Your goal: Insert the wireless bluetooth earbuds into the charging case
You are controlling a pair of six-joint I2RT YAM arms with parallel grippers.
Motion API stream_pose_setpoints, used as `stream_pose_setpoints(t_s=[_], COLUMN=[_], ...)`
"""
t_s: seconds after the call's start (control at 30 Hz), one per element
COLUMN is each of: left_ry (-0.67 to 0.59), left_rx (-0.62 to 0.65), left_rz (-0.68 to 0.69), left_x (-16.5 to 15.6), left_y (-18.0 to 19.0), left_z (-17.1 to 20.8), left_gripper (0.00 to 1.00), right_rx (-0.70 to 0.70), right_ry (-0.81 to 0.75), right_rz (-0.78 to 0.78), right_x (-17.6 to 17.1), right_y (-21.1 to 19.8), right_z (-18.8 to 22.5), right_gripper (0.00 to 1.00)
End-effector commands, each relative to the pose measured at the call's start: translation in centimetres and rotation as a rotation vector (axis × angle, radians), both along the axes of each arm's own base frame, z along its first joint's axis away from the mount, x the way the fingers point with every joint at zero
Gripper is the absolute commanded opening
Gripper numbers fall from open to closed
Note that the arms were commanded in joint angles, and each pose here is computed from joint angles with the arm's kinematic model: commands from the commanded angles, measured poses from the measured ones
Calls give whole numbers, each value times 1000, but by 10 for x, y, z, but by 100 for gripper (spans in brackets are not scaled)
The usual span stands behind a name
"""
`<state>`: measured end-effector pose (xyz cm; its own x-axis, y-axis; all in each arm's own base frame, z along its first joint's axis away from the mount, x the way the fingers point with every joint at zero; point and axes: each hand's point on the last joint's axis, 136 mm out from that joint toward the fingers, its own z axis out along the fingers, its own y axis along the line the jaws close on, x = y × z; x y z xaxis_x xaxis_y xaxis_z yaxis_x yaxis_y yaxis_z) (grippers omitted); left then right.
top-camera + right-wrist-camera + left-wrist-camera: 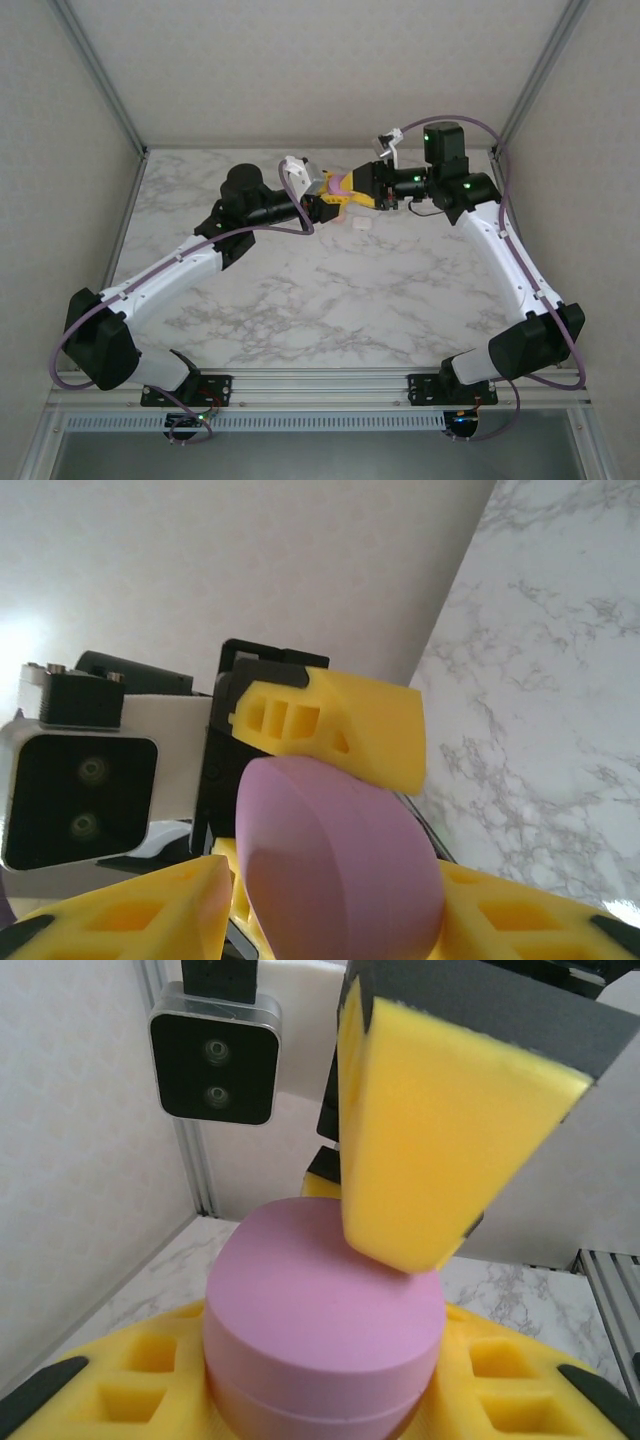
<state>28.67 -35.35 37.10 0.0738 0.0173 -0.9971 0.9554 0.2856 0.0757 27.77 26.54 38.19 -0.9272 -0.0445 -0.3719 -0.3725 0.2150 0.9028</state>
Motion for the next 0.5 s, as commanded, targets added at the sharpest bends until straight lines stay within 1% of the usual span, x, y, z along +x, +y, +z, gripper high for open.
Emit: stream_pose_setpoints(t_s=[0.0,0.13,0.2,0.33,0.37,0.47], left_ry=[-38,-38,-40,-34,-32,-33], left_rx=[-35,-33,-33,-20,-12,15], left_rz=[-40,-37,-36,-22,-15,11], left_x=[-8,-8,-8,-4,-3,1], left_y=[0,0,0,0,0,2], left_z=[21,21,21,17,15,7], left_gripper=[23,23,25,34,37,43], right_rx=[48,54,51,49,45,43], right_ry=[-6,-2,1,-5,-6,-13], right_rz=[6,15,16,9,1,-32], right_x=[5,5,5,5,6,9], right_y=[-1,-1,-1,-2,-2,-4], right_z=[9,8,6,5,5,6], right_gripper=[49,38,33,23,22,18])
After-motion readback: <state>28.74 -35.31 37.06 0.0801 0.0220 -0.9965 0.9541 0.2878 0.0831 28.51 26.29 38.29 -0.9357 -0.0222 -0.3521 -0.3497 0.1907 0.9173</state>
